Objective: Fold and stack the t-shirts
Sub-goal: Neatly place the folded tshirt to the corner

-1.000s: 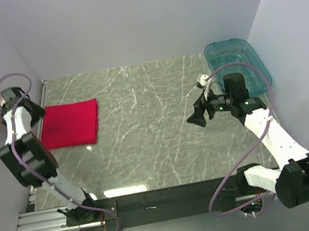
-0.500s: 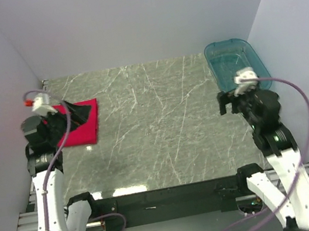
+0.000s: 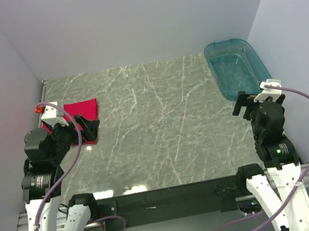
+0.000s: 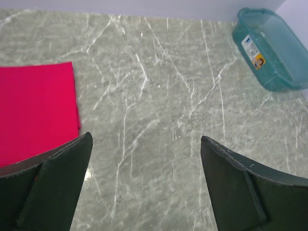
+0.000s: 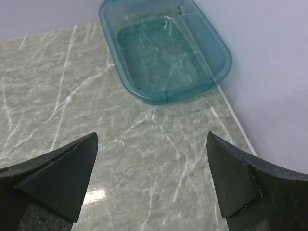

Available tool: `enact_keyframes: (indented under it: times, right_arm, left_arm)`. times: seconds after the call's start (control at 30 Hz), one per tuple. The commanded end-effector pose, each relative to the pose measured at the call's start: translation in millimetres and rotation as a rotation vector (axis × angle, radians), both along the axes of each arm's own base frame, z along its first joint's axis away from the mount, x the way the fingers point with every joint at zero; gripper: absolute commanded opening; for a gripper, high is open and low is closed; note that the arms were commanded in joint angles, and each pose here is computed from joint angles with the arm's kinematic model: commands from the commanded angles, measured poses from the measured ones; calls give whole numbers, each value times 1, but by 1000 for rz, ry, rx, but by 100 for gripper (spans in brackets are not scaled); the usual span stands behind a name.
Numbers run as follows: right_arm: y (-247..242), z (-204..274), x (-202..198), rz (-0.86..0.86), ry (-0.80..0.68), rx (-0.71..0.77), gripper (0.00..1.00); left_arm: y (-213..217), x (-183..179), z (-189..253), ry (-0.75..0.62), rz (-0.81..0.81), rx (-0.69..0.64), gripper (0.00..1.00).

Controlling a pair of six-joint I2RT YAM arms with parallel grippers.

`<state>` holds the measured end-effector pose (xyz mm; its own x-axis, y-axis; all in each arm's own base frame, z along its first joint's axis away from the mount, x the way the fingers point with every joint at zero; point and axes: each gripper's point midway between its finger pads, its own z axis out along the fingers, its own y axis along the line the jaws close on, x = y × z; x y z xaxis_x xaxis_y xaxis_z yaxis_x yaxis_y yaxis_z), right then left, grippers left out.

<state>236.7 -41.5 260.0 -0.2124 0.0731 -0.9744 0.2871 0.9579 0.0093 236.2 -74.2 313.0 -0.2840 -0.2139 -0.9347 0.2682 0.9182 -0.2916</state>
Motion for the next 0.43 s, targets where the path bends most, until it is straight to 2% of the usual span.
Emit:
enact_keyframes:
  times: [0.0, 0.4]
  right_arm:
    - [-8, 5, -4, -36, -24, -1, 100]
    - [-10, 4, -2, -21, -1, -37, 98]
  left_arm:
    - [1, -6, -12, 34, -7, 30, 99]
    - [2, -7, -14, 37, 1, 25, 99]
